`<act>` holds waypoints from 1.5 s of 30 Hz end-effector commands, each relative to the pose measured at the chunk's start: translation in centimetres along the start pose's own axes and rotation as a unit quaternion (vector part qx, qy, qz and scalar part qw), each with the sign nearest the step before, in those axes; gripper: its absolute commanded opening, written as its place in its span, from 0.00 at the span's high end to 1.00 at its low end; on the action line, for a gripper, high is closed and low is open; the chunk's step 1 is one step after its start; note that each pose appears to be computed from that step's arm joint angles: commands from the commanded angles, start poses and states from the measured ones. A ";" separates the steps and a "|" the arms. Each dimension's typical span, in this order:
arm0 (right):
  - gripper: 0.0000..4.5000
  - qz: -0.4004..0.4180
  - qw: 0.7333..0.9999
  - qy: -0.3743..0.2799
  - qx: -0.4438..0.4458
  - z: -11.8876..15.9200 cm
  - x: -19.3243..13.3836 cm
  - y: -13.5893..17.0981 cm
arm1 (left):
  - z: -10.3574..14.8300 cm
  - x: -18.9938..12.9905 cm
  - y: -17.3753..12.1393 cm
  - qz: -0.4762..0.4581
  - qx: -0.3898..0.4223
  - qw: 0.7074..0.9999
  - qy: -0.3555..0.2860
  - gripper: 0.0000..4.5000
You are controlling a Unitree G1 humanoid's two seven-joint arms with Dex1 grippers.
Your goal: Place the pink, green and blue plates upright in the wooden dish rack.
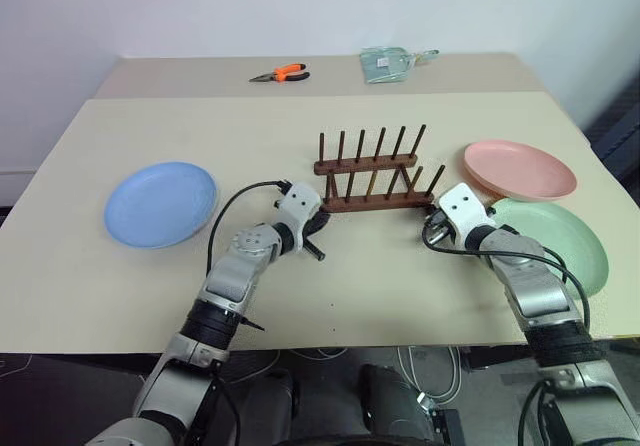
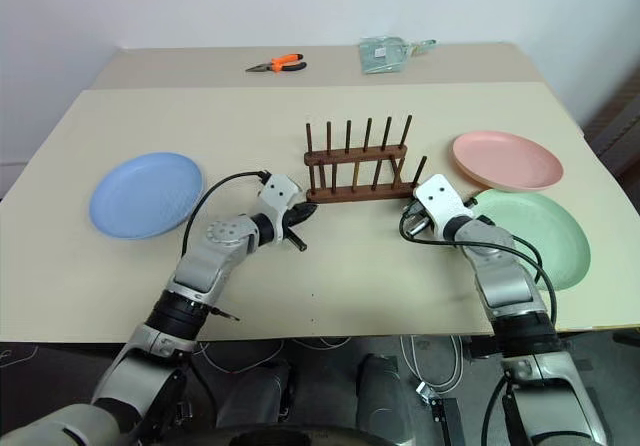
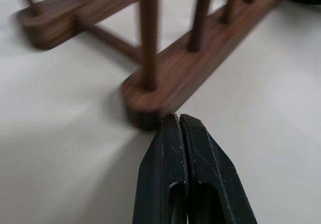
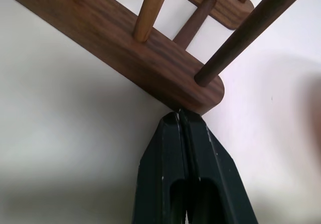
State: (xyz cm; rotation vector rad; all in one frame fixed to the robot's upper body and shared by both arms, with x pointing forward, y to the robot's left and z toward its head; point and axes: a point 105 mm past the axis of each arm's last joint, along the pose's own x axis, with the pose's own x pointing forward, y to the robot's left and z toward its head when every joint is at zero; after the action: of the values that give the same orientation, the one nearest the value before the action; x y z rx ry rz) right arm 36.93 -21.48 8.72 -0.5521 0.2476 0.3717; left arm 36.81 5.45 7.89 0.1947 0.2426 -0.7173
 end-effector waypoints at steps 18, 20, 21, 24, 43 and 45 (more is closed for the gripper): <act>0.15 -0.079 0.960 0.079 -0.256 0.8 -7.9 -11.8 | 3.5 -3.9 -3.7 -0.141 0.018 0.986 -0.090 1.00; 0.15 -0.088 0.960 0.090 -0.250 -0.1 -7.5 -12.6 | 4.1 -4.1 -4.4 -0.162 0.020 0.982 -0.099 1.00; 0.15 -0.095 0.959 0.099 -0.249 -0.8 -7.1 -13.2 | 4.3 -4.1 -4.7 -0.168 0.017 0.980 -0.103 1.00; 0.20 -0.101 0.955 0.118 -0.254 -2.0 -6.2 -14.1 | 4.6 -4.1 -5.0 -0.172 0.016 0.979 -0.106 1.00; 1.00 0.034 0.952 -0.302 0.044 14.3 -10.2 -8.5 | 3.8 -5.2 -3.0 -0.138 0.020 0.986 -0.092 1.00; 1.00 0.093 0.931 -0.340 0.092 16.0 -11.5 -6.7 | 3.8 -5.2 -3.0 -0.140 0.022 0.986 -0.092 1.00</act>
State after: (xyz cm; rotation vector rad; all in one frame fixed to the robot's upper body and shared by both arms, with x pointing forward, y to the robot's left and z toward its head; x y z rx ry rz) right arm 33.11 -22.37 26.75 -0.2879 -0.2788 0.6007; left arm 31.45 5.33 11.42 0.1318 0.1313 -1.0110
